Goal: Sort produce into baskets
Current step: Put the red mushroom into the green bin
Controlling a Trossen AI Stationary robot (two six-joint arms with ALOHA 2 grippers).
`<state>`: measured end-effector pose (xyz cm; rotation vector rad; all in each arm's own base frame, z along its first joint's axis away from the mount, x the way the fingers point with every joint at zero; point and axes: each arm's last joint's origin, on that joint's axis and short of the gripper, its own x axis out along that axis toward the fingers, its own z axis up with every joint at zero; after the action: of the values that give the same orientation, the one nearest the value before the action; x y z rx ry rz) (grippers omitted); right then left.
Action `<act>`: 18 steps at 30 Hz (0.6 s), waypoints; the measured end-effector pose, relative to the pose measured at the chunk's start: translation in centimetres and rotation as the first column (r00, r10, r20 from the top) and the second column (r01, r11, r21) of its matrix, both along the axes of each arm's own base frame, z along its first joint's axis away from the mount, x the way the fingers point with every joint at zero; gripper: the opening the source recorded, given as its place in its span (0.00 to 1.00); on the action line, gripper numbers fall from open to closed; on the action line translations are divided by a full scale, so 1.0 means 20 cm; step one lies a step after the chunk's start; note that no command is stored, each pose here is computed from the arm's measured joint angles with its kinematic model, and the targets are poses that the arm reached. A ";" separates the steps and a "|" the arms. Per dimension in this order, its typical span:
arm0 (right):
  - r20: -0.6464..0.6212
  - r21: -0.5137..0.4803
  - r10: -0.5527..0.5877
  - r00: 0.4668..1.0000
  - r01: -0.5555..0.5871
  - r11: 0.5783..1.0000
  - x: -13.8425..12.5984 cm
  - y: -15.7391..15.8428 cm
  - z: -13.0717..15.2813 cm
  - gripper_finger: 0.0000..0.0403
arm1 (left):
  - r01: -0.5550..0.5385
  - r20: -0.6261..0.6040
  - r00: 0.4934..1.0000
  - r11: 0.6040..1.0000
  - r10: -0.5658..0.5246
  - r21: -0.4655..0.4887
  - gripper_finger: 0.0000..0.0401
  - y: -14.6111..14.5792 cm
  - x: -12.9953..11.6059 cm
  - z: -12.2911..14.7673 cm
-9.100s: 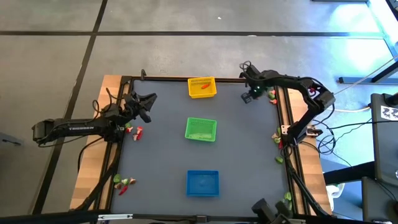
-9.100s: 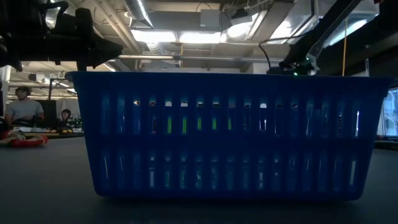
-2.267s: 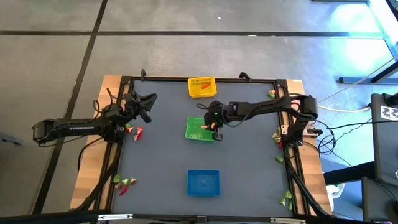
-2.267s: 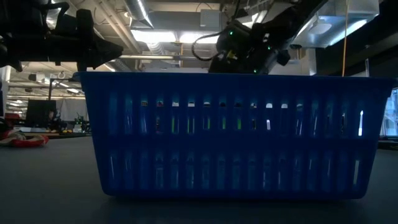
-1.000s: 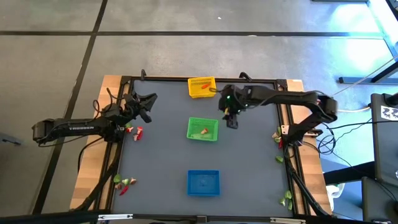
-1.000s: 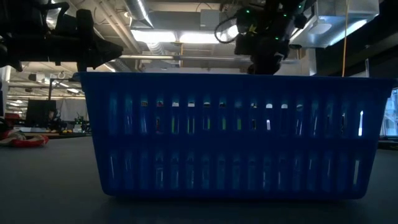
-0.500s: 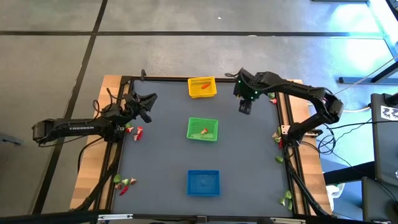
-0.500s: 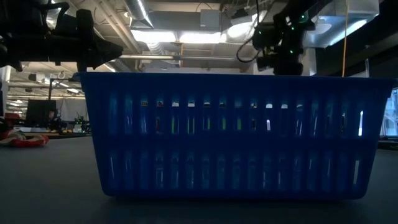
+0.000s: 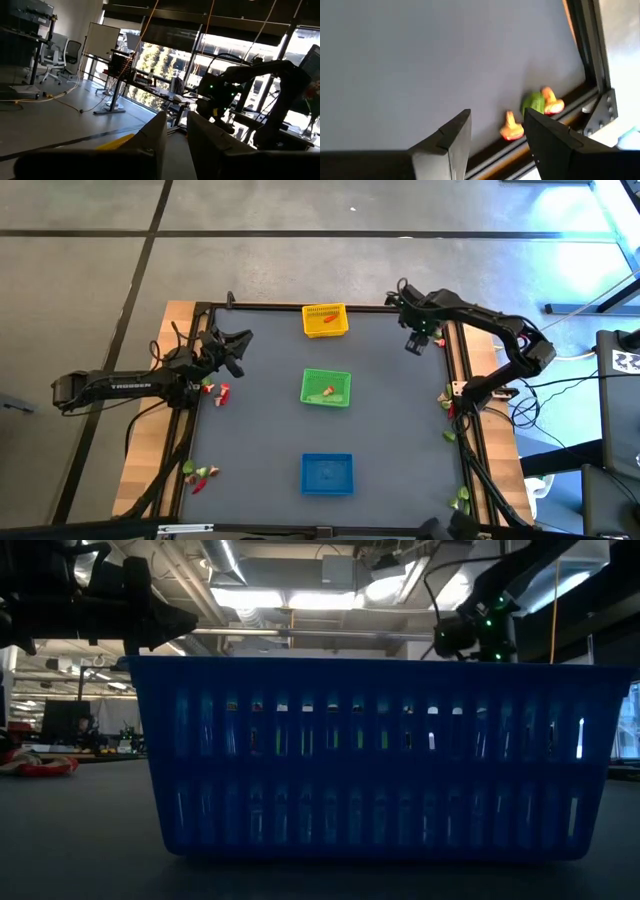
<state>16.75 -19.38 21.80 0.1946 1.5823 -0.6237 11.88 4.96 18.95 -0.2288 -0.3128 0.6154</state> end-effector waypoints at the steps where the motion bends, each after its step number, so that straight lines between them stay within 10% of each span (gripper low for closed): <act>1: -0.006 0.001 -0.011 1.000 0.011 1.000 -0.02 -0.01 -0.01 0.45 | -0.001 -0.002 1.000 1.000 0.001 0.002 0.18 0.00 0.00 0.00; 18: -0.170 0.055 -0.038 0.985 0.048 0.997 -0.09 -0.10 -0.20 0.45 | -0.001 -0.024 1.000 1.000 0.001 -0.005 0.18 0.00 0.00 -0.01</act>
<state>14.97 -21.44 17.73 0.2253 1.7649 -0.6410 11.92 4.97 18.73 -0.2260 -0.2880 0.6192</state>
